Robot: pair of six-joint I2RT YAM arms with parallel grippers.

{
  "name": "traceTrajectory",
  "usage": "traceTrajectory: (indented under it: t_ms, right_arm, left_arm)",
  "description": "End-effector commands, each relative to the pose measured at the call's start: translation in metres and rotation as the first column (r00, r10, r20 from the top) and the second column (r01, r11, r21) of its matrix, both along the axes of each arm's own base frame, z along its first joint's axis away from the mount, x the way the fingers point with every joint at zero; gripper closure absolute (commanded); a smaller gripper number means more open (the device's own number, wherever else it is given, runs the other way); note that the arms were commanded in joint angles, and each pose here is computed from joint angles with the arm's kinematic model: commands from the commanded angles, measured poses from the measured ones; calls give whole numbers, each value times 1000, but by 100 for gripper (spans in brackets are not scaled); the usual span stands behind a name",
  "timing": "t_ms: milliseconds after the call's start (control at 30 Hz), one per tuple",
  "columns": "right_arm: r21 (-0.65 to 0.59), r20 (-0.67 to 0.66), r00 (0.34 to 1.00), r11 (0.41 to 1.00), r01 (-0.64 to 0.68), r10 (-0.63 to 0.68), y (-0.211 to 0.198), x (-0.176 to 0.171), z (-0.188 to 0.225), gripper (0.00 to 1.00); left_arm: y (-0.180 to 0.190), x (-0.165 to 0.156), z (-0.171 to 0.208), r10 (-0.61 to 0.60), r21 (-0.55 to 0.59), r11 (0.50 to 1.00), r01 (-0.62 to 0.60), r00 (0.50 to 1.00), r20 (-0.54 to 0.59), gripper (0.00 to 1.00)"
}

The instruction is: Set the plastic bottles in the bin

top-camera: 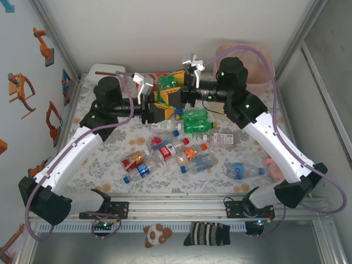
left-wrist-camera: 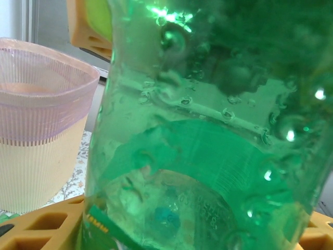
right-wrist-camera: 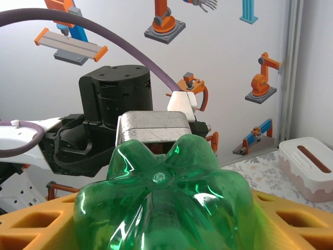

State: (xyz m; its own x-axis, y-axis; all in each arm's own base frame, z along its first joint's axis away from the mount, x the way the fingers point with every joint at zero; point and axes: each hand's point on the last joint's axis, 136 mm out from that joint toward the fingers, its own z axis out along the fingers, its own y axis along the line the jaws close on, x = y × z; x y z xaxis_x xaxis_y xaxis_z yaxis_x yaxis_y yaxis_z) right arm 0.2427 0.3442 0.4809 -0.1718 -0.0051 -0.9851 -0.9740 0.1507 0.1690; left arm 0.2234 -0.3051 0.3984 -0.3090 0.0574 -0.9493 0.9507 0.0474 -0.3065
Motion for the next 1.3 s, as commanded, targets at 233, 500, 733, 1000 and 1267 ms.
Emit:
traceTrajectory:
  t_ms: [233, 500, 733, 1000, 1267]
  right_arm:
    - [22, 42, 988, 989, 145, -145, -18, 9, 22, 38]
    - [8, 23, 943, 943, 333, -333, -51, 50, 29, 39]
    - [-44, -53, 814, 816, 577, -578, -115, 121, 26, 40]
    - [-128, -9, 600, 596, 792, -800, -198, 196, 15, 40]
    - [-269, 29, 397, 375, 887, -917, -273, 264, -23, 40]
  left_arm:
    - [5, -3, 17, 30, -8, 1000, -30, 997, 72, 27]
    - [25, 15, -7, 200, 82, 975, -205, 978, 67, 19]
    - [52, 41, -41, 386, 230, 893, -388, 921, 57, 19]
    - [62, 45, -64, 426, 305, 856, -418, 904, 42, 20]
    - [68, 52, -79, 464, 348, 824, -446, 885, 35, 21]
